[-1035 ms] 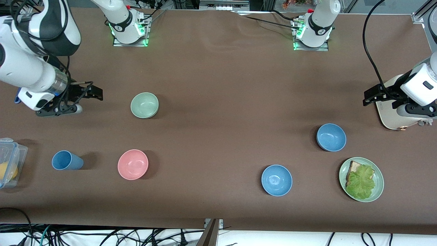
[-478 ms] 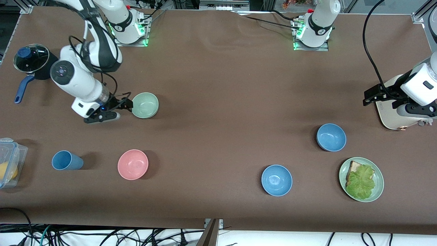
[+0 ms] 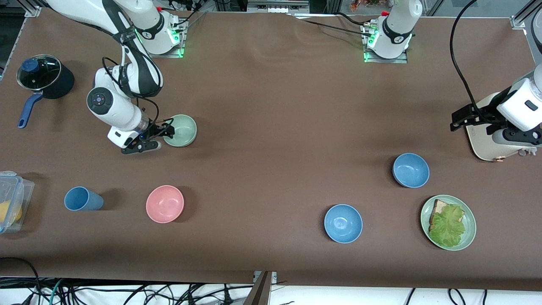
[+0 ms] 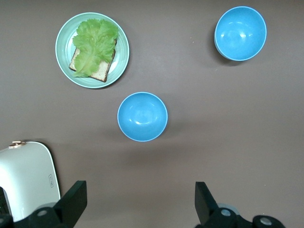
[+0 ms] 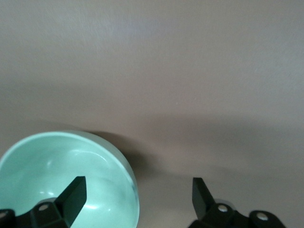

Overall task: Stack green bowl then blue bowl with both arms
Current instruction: 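Reach the right gripper down to the pale green bowl rim, then grasp the green bowl rim and slide it toward the table middle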

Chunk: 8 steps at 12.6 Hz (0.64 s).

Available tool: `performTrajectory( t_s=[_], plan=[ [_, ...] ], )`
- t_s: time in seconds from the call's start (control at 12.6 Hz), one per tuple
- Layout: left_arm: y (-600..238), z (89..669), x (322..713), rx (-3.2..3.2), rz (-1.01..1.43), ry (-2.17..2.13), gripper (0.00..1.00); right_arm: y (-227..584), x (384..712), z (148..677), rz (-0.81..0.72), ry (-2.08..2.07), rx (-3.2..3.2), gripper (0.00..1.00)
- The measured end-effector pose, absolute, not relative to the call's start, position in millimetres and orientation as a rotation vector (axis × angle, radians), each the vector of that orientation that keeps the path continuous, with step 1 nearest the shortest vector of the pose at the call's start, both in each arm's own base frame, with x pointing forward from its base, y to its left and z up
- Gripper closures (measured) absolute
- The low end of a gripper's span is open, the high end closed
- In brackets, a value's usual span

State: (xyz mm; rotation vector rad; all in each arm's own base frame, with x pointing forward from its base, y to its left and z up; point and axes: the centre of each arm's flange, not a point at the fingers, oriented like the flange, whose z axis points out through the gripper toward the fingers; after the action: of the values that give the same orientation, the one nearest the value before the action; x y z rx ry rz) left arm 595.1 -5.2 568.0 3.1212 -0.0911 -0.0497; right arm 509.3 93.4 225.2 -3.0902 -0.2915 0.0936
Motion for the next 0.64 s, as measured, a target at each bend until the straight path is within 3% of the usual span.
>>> performTrajectory(
  t_s=[0.16, 0.32, 0.4, 0.48, 0.64],
  plan=[
    [-5, 568, 595, 3.121, -0.049, -0.091, 0.0, 92, 498, 214, 0.096, -0.288, -3.089, 0.02],
    [-5, 568, 595, 3.121, -0.05, -0.091, 0.0, 97, 495, 211, 0.1, -0.293, -3.084, 0.25],
    [-5, 568, 595, 3.121, -0.05, -0.091, 0.0, 100, 494, 209, 0.105, -0.283, -3.082, 0.25],
    [-5, 568, 595, 3.121, -0.049, -0.091, 0.0, 105, 492, 209, 0.109, -0.268, -3.081, 0.32],
    [-5, 568, 595, 3.121, -0.049, -0.091, 0.0, 117, 490, 209, 0.11, -0.259, -3.077, 0.59]
  ],
)
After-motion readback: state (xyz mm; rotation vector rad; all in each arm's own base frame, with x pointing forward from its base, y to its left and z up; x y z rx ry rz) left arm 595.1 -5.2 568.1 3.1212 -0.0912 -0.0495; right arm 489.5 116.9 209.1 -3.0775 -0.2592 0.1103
